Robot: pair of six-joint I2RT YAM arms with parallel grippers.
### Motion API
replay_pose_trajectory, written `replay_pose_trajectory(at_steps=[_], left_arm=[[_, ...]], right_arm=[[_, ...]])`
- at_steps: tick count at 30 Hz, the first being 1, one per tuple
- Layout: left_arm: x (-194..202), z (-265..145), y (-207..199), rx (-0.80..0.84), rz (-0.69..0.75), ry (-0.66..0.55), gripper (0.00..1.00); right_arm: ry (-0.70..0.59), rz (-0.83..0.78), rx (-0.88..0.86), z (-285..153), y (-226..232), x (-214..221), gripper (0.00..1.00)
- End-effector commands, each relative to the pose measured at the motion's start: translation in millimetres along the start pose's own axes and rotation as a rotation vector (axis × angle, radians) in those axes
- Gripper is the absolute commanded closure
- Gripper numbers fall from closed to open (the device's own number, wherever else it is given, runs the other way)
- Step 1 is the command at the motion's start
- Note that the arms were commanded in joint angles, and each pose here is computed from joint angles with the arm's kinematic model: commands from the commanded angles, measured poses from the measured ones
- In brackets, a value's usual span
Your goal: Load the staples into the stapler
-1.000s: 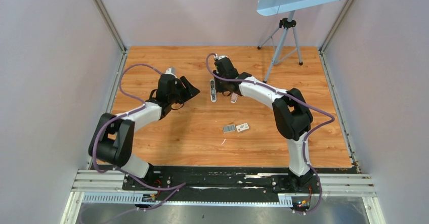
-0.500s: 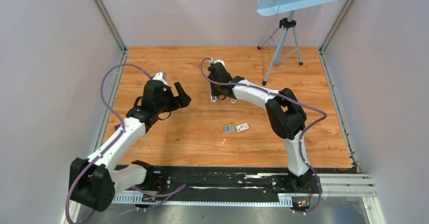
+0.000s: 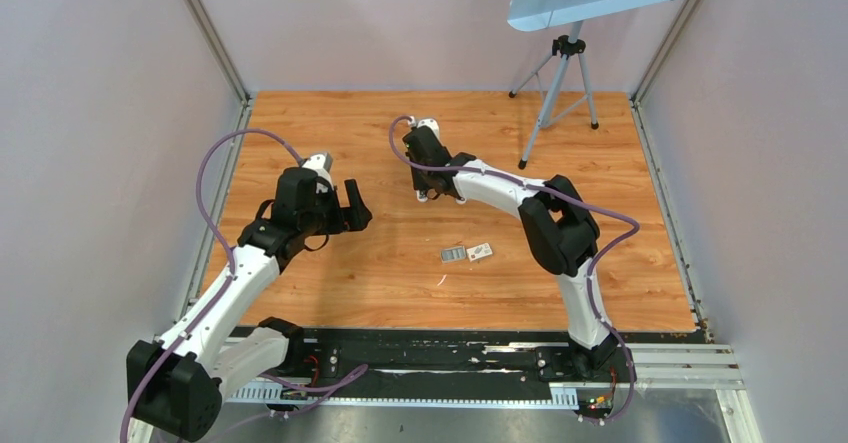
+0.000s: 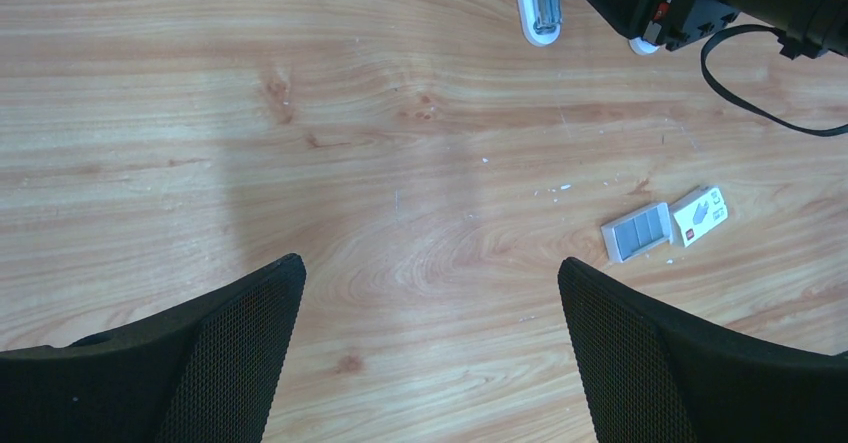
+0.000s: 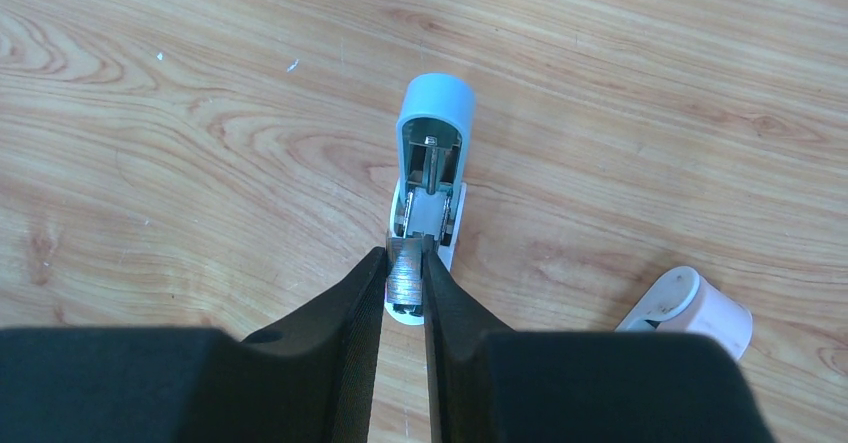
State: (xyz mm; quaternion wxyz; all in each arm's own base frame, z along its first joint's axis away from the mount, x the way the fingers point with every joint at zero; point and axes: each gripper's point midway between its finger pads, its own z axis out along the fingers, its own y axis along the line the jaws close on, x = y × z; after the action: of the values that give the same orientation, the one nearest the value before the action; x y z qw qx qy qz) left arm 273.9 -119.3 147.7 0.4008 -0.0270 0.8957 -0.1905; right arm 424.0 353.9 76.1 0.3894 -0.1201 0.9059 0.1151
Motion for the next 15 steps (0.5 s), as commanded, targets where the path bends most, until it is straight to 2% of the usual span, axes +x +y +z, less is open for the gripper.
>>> replay_pose_trajectory(at_steps=[1,15], left_arm=[[9.7,-0.3,1.9,0.009,0.025,0.028,0.00],[8.3,-1.4,2.2,0.008,0.026,0.018,0.00]], right_arm=[[-0.001,0.000,0.033,7.2,3.4,4.0,0.76],[0.009,0.002,0.046,12.1,3.5,10.3,0.76]])
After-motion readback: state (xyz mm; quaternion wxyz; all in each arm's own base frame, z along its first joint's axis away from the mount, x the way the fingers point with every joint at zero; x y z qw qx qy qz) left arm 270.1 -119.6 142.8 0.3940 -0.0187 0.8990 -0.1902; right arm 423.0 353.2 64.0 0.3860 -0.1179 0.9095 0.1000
